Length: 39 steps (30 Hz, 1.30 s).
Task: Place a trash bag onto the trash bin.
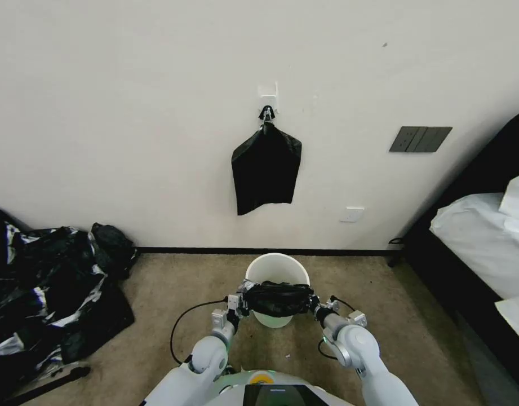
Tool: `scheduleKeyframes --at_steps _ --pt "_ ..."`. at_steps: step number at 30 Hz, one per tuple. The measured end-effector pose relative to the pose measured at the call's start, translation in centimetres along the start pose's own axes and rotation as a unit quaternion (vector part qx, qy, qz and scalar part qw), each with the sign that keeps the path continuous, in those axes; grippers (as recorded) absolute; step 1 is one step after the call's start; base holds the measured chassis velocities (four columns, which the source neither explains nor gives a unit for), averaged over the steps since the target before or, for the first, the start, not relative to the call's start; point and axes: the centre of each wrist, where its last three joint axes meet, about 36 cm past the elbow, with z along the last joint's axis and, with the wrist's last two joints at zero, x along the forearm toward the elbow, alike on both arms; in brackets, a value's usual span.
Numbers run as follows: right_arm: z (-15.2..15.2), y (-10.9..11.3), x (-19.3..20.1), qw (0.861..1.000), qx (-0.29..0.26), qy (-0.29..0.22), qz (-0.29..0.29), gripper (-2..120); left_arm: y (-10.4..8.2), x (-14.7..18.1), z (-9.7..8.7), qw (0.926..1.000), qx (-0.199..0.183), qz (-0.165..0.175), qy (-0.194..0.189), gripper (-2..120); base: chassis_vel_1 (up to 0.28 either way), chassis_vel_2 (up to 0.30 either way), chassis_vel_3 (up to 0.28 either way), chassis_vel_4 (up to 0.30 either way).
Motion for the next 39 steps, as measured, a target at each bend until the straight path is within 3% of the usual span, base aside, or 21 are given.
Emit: scheduleKeyframes --at_steps 4,6,15,17,19,21,23,26,30,32,39 --pt "0.2 0.2 1.0 1.0 0.011 0.003 -0.006 17 -0.1 1.0 -0.1 0.9999 -0.008 0.007 0.001 0 0.0 0.0 0.0 0.0" --pt "0.5 0.7 1.7 1.0 0.018 0.009 -0.013 28 -0.5 2.1 -0.3 0.9997 -0.013 0.021 -0.001 10 0.0 0.0 0.0 0.0" --pt "0.8 0.7 3.1 0.998 0.06 0.012 -0.003 57 -0.7 4.4 -0.6 0.9989 -0.036 0.029 -0.009 36 0.0 0.0 0.0 0.0" --pt "0.8 0.3 3.5 0.997 0.071 0.008 0.005 67 -0.7 4.6 -0.5 0.9987 -0.043 0.026 -0.012 49 0.0 0.0 0.0 0.0" --pt "0.8 0.2 3.6 0.997 0.073 0.007 0.007 70 -0.6 4.6 -0.4 0.9986 -0.044 0.026 -0.012 50 0.0 0.0 0.0 0.0" --pt "0.7 -0.4 4.1 0.996 0.083 0.002 0.016 82 -0.2 4.5 -0.2 0.9987 -0.046 0.018 -0.015 62 0.0 0.0 0.0 0.0" --pt "0.6 -0.6 4.1 0.996 0.086 0.0 0.017 85 -0.1 4.4 -0.2 0.9986 -0.047 0.015 -0.016 66 0.0 0.0 0.0 0.0" --pt "0.4 -1.2 4.3 0.996 0.091 -0.007 0.022 97 0.6 4.1 -0.5 0.9984 -0.05 0.006 -0.024 81 0.0 0.0 0.0 0.0" --pt "0.3 -1.3 4.6 0.995 0.093 -0.011 0.022 99 0.8 4.2 -0.8 0.9982 -0.052 0.005 -0.029 87 0.0 0.0 0.0 0.0" --pt "0.4 -1.0 5.4 0.995 0.098 -0.014 0.017 100 0.9 4.7 -1.4 0.9977 -0.054 0.011 -0.039 99 0.0 0.0 0.0 0.0" --pt "1.3 -0.7 7.5 0.992 0.126 -0.022 0.002 100 1.3 6.5 -2.2 0.996 -0.063 0.034 -0.054 100 0.0 0.0 0.0 0.0"
